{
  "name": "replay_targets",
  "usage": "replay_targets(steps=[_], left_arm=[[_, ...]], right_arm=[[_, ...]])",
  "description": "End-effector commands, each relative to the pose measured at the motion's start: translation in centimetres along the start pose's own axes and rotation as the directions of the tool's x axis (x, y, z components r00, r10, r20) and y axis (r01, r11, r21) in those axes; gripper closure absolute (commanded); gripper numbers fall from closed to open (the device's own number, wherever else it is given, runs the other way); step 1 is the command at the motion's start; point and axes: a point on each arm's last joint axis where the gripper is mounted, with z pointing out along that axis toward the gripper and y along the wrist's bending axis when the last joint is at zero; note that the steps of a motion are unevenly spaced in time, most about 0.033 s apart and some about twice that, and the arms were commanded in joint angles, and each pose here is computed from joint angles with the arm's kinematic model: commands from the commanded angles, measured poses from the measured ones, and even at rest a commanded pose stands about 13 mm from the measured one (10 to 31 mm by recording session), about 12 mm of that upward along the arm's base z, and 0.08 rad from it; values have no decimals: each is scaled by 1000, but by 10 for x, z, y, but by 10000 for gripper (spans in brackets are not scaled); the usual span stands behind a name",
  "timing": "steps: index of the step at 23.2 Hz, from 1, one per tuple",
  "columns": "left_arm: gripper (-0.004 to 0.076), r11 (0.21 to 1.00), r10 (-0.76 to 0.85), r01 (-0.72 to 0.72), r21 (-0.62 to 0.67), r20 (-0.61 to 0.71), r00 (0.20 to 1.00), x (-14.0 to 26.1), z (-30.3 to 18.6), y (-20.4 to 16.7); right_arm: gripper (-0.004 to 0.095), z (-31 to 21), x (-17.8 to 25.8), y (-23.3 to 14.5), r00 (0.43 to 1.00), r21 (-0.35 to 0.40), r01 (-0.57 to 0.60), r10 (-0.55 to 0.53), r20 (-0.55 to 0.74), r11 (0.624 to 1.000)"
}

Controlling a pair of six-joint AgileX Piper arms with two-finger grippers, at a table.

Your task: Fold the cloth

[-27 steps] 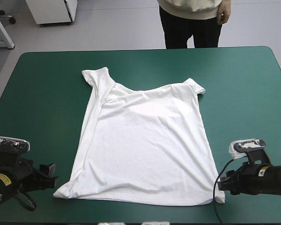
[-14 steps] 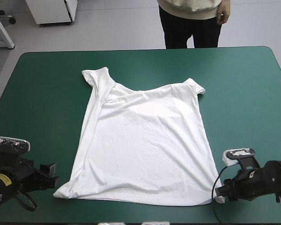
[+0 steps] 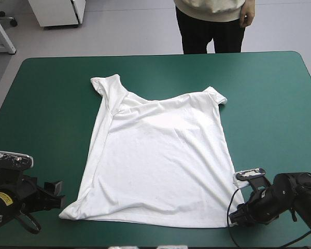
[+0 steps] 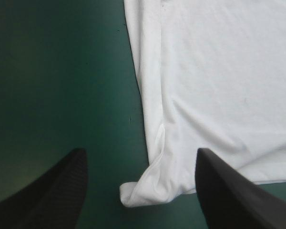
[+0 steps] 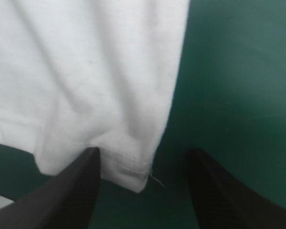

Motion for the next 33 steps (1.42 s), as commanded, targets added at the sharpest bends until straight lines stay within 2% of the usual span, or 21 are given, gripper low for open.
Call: replay_targets(steps=[1,3,4,5,6,7,8,12,14,15,17,19,26,33], left_arm=[[251,1000,-5,5,4,52,999,-8,-7,-1],[251,1000,-5,5,3,57,998,-8,-7,-1],[251,1000,-5,5,3,59,998,-8,-7,-1],[251,1000,-5,5,3,59,998,-8,-7,-1],[251,1000,-5,5,3,59,998,-8,-7,-1],[251,1000,-5,5,3,56,998,-8,-7,-1],[251,1000,-6,6,4,35,999,-6,-4,-1],[251,999,-38,37,-11,-44,998,-5,11,2],[251,1000,3,-6,-18,-159,987,-2,32,5],[251,999,36,-33,15,-229,973,0,45,4],[251,993,60,-28,113,-289,955,4,68,-2],[251,989,68,-26,143,-296,953,6,80,-4],[251,996,76,-47,77,-435,897,27,110,6],[251,996,51,-14,87,-449,892,48,129,4]], right_arm=[[391,2,-7,15,1000,-29,26,-26,8,999],[419,10,-7,26,997,-14,65,-65,-36,998],[534,15,-6,29,994,15,70,-69,-83,997],[609,17,-5,29,991,24,87,-85,-104,996],[799,19,-5,30,988,28,101,-96,-122,995],[902,20,-6,31,989,23,97,-93,-119,995],[920,20,-7,31,990,19,103,-101,-103,994],[921,20,-11,31,993,23,108,-106,-52,994],[921,18,-14,31,992,34,120,-119,-35,992],[921,17,-15,30,991,48,131,-130,-27,990],[921,15,-19,30,990,61,143,-143,-7,988],[921,13,-22,31,989,61,144,-145,10,988],[921,6,-28,33,987,59,152,-154,35,987],[921,5,-28,33,987,62,156,-159,36,986]])
